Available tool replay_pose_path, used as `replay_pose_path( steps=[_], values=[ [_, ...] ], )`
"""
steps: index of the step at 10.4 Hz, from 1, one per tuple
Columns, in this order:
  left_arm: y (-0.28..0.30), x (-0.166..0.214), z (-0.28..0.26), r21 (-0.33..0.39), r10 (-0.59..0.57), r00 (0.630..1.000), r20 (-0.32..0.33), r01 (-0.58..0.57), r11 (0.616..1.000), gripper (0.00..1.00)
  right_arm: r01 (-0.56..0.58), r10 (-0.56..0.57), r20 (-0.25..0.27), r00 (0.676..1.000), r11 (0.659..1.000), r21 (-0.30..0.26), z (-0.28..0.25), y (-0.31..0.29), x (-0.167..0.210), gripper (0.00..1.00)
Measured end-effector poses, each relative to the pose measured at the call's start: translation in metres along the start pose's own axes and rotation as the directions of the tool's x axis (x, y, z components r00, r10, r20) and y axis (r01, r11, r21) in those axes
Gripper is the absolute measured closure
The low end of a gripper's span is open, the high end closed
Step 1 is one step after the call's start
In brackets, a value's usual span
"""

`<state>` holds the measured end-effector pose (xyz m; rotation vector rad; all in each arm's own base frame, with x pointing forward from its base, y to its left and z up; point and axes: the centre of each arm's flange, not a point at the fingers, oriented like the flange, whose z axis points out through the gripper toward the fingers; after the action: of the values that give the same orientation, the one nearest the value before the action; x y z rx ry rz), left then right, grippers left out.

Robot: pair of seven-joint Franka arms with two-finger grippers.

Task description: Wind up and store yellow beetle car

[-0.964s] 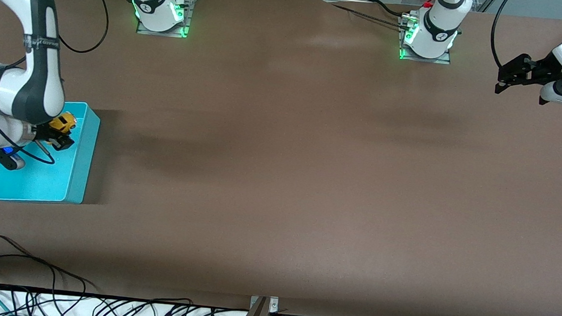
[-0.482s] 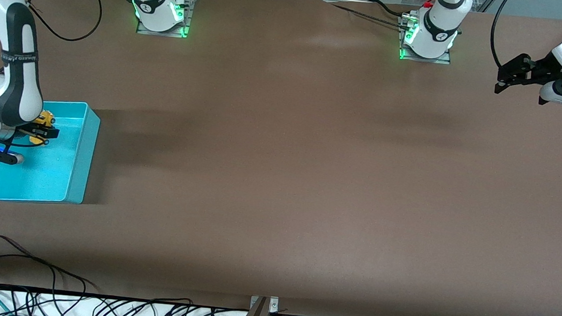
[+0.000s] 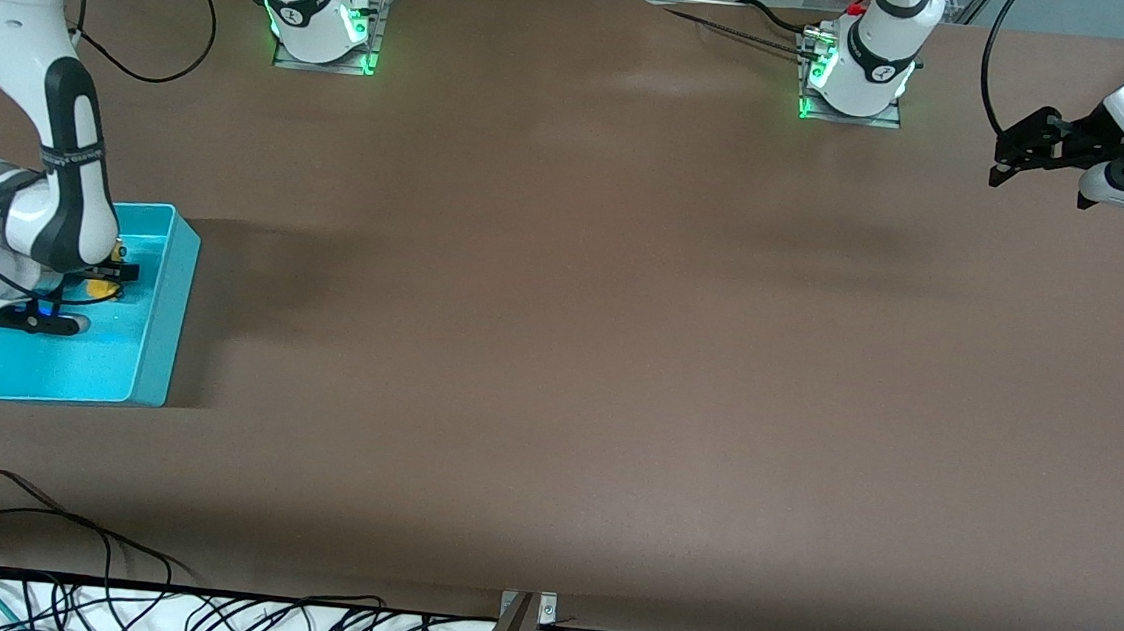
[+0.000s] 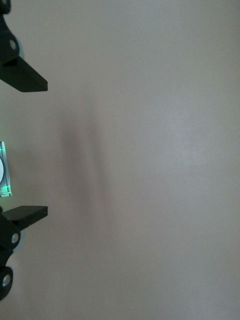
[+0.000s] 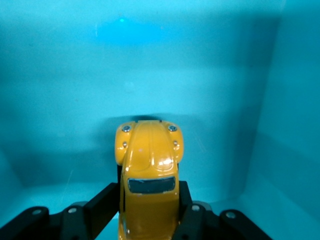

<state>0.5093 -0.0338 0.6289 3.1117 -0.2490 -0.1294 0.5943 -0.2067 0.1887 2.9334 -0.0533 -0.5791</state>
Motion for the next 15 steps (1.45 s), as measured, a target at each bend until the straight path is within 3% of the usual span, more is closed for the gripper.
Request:
replay_pose_path(
  steps=[3,7,9,13,15],
  values=[
    [0.0,0.0,0.0,0.0,0.0,1.0,0.0,0.0,1.0,0.0,0.008,-0.008,0.009,1.0,1.0,-0.004,0.009,0.002,0.002,0.47],
    [0.0,0.0,0.0,0.0,0.0,1.0,0.0,0.0,1.0,0.0,0.007,-0.007,0.001,1.0,1.0,-0.005,0.001,0.002,0.004,0.01],
    [0.0,0.0,0.0,0.0,0.0,1.0,0.0,0.0,1.0,0.0,-0.001,0.001,0.005,1.0,1.0,0.01,-0.032,0.007,-0.003,0.0],
    [0.0,0.0,0.0,0.0,0.0,1.0,0.001,0.0,1.0,0.0,-0.018,0.023,-0.074,0.997,0.998,0.063,-0.165,0.022,-0.051,0.0],
    [0.0,0.0,0.0,0.0,0.0,1.0,0.001,0.0,1.0,0.0,-0.015,0.027,-0.094,0.995,0.993,0.121,-0.237,0.022,-0.079,0.0]
  ],
)
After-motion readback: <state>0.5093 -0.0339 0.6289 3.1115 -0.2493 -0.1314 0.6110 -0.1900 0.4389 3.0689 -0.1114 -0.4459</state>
